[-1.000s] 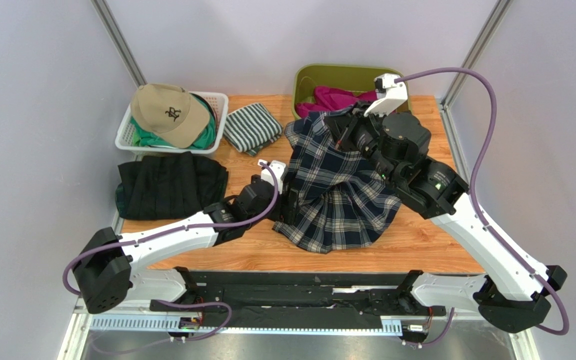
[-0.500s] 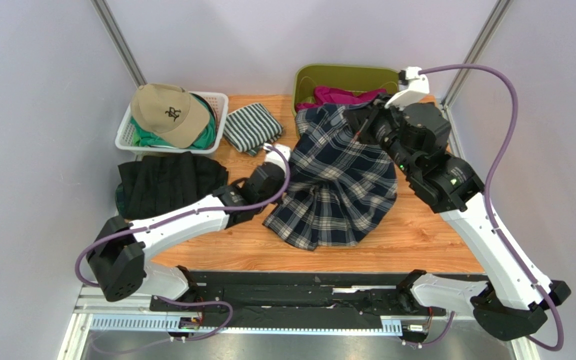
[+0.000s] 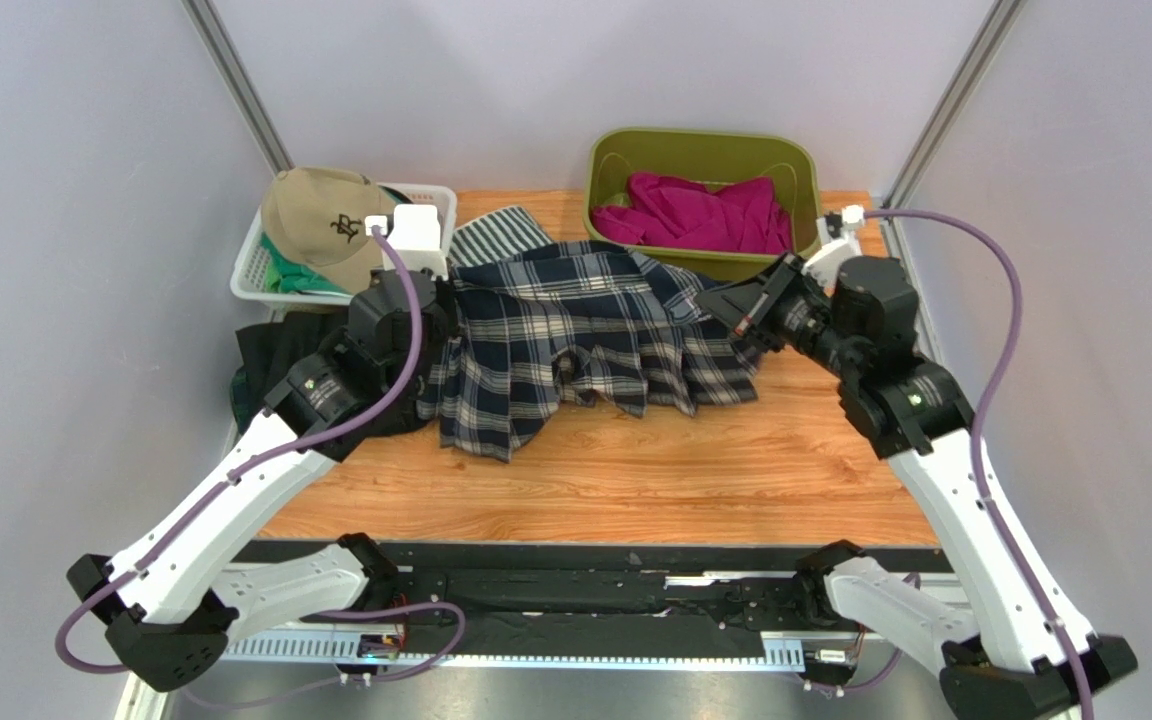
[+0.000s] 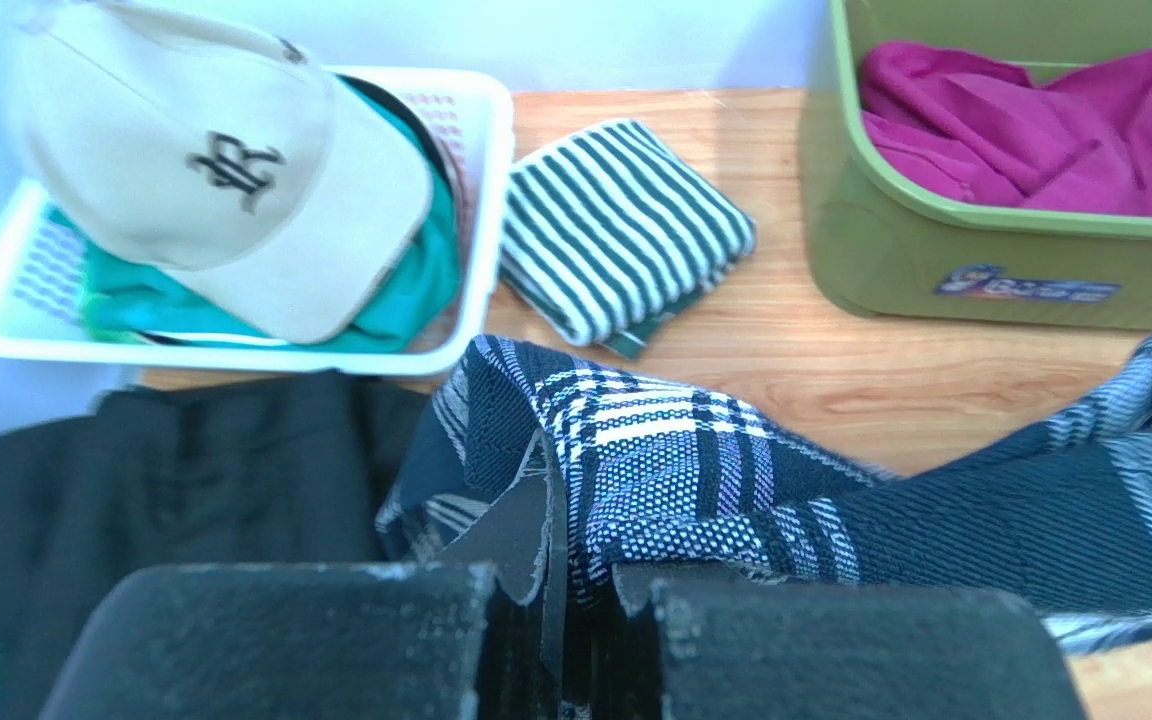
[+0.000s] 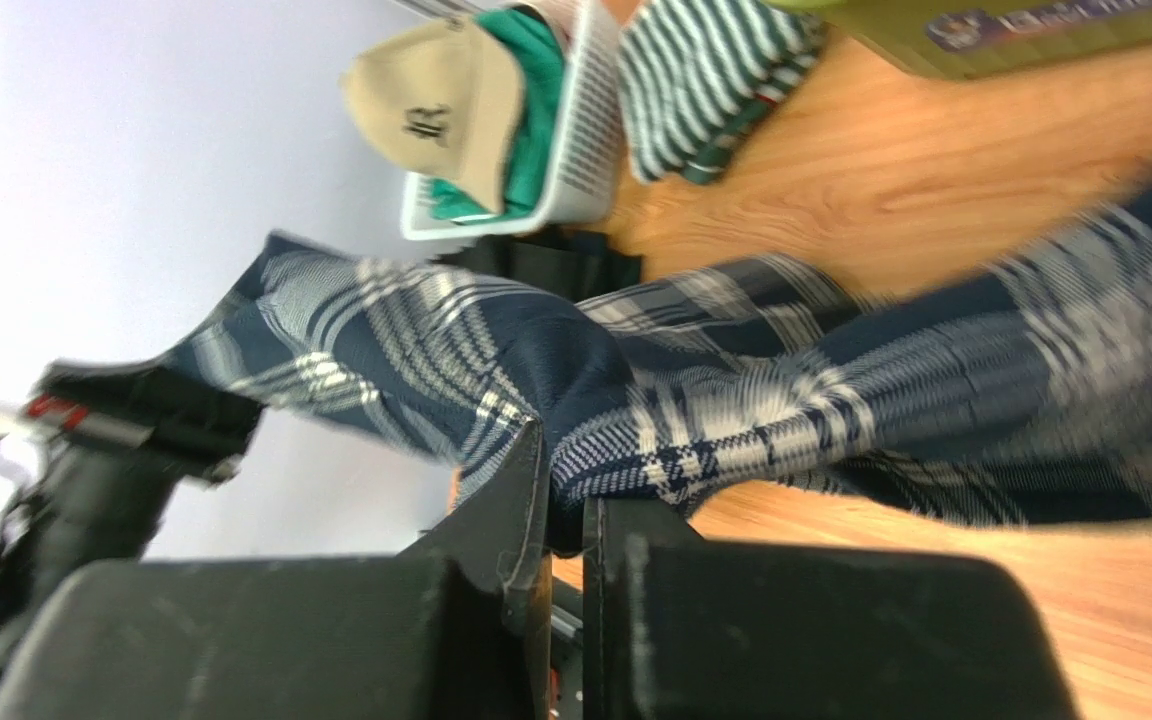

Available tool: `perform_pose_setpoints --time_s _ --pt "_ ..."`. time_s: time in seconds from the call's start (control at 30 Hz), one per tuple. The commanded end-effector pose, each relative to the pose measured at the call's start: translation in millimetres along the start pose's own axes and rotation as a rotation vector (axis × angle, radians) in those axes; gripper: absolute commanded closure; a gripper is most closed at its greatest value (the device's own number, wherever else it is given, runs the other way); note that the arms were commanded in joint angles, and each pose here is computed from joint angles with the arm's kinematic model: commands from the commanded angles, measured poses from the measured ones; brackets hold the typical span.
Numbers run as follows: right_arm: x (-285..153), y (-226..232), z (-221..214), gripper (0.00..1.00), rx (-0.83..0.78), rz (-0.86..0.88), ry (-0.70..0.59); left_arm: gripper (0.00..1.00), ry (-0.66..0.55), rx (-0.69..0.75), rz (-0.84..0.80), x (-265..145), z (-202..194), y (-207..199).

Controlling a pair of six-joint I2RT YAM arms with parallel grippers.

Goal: Fold and stack the skirts
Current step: Flatten out the skirt at the center of the board.

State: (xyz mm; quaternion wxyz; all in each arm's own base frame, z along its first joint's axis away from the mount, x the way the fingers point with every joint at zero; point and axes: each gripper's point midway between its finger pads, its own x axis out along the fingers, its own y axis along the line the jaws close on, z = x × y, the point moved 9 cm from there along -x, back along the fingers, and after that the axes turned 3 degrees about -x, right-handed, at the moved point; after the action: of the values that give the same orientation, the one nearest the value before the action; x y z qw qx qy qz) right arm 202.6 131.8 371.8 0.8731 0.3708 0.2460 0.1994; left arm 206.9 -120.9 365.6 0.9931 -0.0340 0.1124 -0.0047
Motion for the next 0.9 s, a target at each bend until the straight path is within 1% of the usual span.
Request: perform_pose_setpoints --time_s 0.0,0.1,0.13,0.17,0.2,0.27,0.3,0.33,0.37,0.4,0.43,0.47,0.5,0.57,0.6,0.67,0.73,0.8,0.83,0.87 --pt "-58.0 18.2 23.4 1.0 -0.05 0.049 -0.224 1.0 -0.163 -0.048 0.189 -29.2 46.9 40.5" --pt "-72.4 19.3 29.3 1.0 -0.056 0.023 -0.315 1.0 -0.181 -0.046 0.156 -26.0 47.6 36.0" --pt "-73.2 18.8 31.6 1.0 -0.055 0.009 -0.335 1.0 -0.167 -0.029 0.126 -18.8 43.4 28.8" --pt "-72.8 19.7 33.5 1.0 -0.055 0.006 -0.34 1.0 -0.169 -0.026 0.114 -13.5 43.5 24.1" --pt "-65.0 18.6 35.7 1.0 -0.058 -0.01 -0.327 1.0 -0.144 -0.002 0.103 -1.3 40.9 14.2" --pt "-57.7 20.5 43.7 1.0 -0.07 -0.022 -0.323 1.0 -0.116 0.017 0.123 14.9 41.5 9.2" --pt "-41.9 15.2 48.1 1.0 -0.068 -0.057 -0.3 1.0 -0.094 0.03 0.118 31.5 43.9 -0.2" --pt "-35.5 14.6 52.4 1.0 -0.072 -0.059 -0.288 1.0 -0.081 0.04 0.114 41.3 45.9 -2.7" --pt "-34.2 17.1 67.7 1.0 -0.086 -0.055 -0.33 1.0 -0.065 0.044 0.13 53.7 49.6 2.0" --pt "-19.7 11.7 76.6 1.0 -0.078 -0.075 -0.32 1.0 -0.054 0.038 0.091 70.0 59.8 -7.2" --pt "-17.8 10.3 89.0 1.0 -0.075 -0.059 -0.322 1.0 -0.043 0.033 0.087 77.4 66.3 -7.3" --pt "-21.1 21.6 102.1 1.0 -0.085 -0.018 -0.342 1.0 -0.057 0.014 0.093 77.4 88.6 -2.8" --pt "-12.6 21.2 110.8 1.0 -0.083 -0.013 -0.328 1.0 -0.027 0.032 0.095 90.0 88.0 -8.0" --pt "-12.4 29.1 118.5 1.0 -0.109 0.038 -0.305 1.0 -0.021 0.067 0.076 91.0 98.1 -10.8" --pt "-13.6 34.2 121.5 1.0 -0.118 0.059 -0.302 1.0 -0.037 0.062 0.041 88.4 105.7 -13.4" --pt "-18.7 37.4 115.9 1.0 -0.129 0.099 -0.28 1.0 -0.032 0.06 0.012 86.4 101.8 -14.2" --pt "-17.1 23.4 102.6 1.0 -0.113 0.071 -0.251 1.0 -0.043 0.03 -0.018 74.3 99.6 -10.9" --pt "-31.0 16.5 88.9 1.0 -0.111 0.045 -0.258 1.0 -0.005 0.025 -0.063 61.6 76.2 -6.1" --pt "-24.1 -4.5 72.1 1.0 -0.081 -0.012 -0.211 1.0 0.02 0.022 -0.11 55.0 63.3 -10.6" --pt "-36.4 -11.2 57.7 1.0 -0.07 -0.04 -0.196 1.0 0.078 0.046 -0.138 45.7 30.0 -9.1"
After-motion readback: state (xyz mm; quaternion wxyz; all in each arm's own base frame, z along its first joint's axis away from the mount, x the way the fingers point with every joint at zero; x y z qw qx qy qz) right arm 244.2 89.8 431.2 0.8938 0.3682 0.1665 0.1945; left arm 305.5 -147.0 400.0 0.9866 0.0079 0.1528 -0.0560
